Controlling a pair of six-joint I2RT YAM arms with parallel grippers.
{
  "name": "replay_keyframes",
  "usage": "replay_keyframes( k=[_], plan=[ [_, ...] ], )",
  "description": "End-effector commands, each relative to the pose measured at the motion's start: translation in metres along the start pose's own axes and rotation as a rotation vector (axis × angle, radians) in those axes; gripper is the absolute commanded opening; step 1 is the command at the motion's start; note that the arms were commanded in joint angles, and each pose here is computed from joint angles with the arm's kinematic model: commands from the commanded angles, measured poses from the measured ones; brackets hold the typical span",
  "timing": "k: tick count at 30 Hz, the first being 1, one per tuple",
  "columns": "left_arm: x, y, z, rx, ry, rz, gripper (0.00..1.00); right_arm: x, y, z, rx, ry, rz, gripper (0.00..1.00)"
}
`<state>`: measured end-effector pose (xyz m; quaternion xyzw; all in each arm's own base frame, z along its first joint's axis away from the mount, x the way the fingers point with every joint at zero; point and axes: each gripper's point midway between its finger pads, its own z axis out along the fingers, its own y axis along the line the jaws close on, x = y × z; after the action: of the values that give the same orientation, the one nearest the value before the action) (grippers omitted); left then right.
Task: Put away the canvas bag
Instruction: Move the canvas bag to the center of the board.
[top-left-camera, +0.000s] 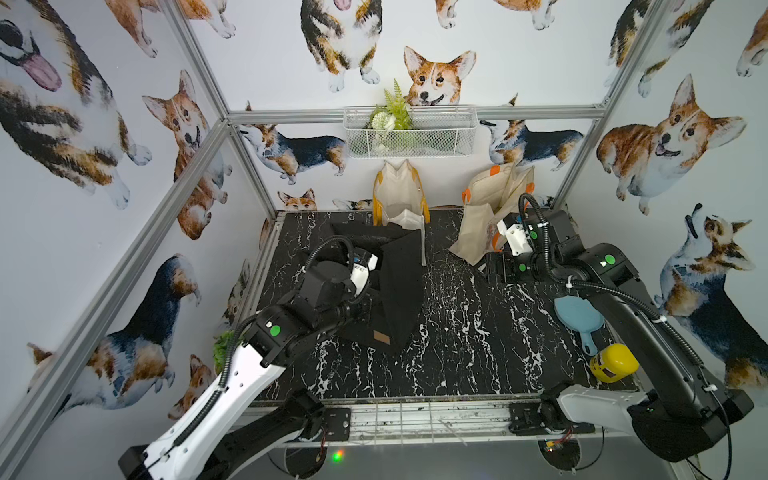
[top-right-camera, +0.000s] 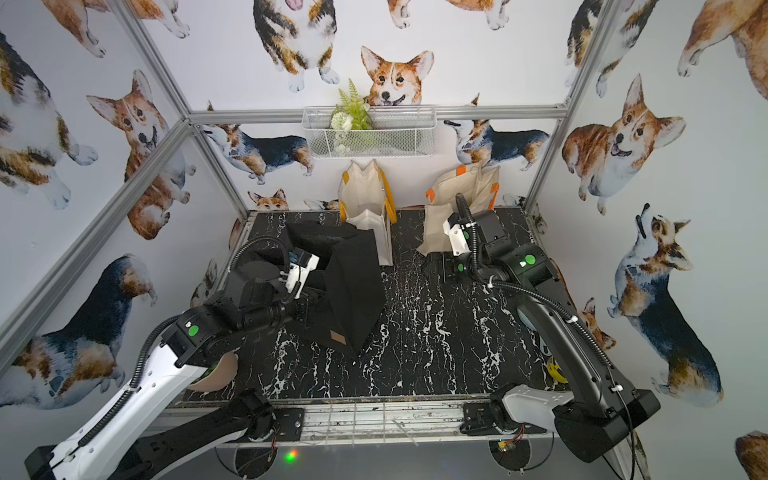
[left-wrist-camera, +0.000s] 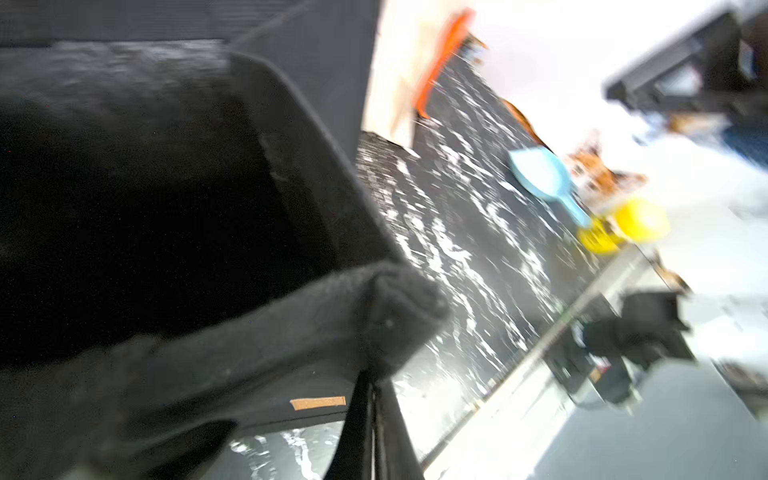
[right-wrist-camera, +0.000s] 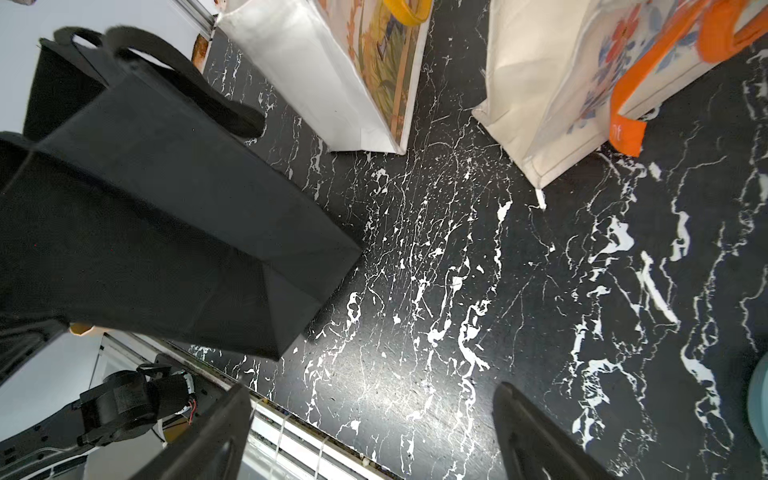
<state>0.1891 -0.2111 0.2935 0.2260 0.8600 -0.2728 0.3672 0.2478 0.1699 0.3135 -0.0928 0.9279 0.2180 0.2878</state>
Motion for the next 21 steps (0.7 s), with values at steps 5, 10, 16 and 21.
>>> replay_keyframes(
  k=[5, 10, 16, 21],
  plan=[
    [-0.009, -0.108, 0.026, 0.145, -0.019, 0.166, 0.00, -0.008, -0.038, -0.031, 0.116, -0.056, 0.050, 0.92],
    [-0.008, -0.150, 0.040, 0.224, -0.030, 0.174, 0.00, -0.014, -0.050, -0.054, 0.172, -0.101, 0.027, 0.92],
    [-0.009, -0.170, 0.046, 0.256, -0.035, 0.190, 0.00, -0.012, -0.052, -0.055, 0.185, -0.095, 0.011, 0.93],
    [-0.005, -0.171, 0.041, 0.281, -0.024, 0.178, 0.31, -0.014, -0.045, -0.050, 0.142, -0.092, -0.003, 0.94]
  ],
)
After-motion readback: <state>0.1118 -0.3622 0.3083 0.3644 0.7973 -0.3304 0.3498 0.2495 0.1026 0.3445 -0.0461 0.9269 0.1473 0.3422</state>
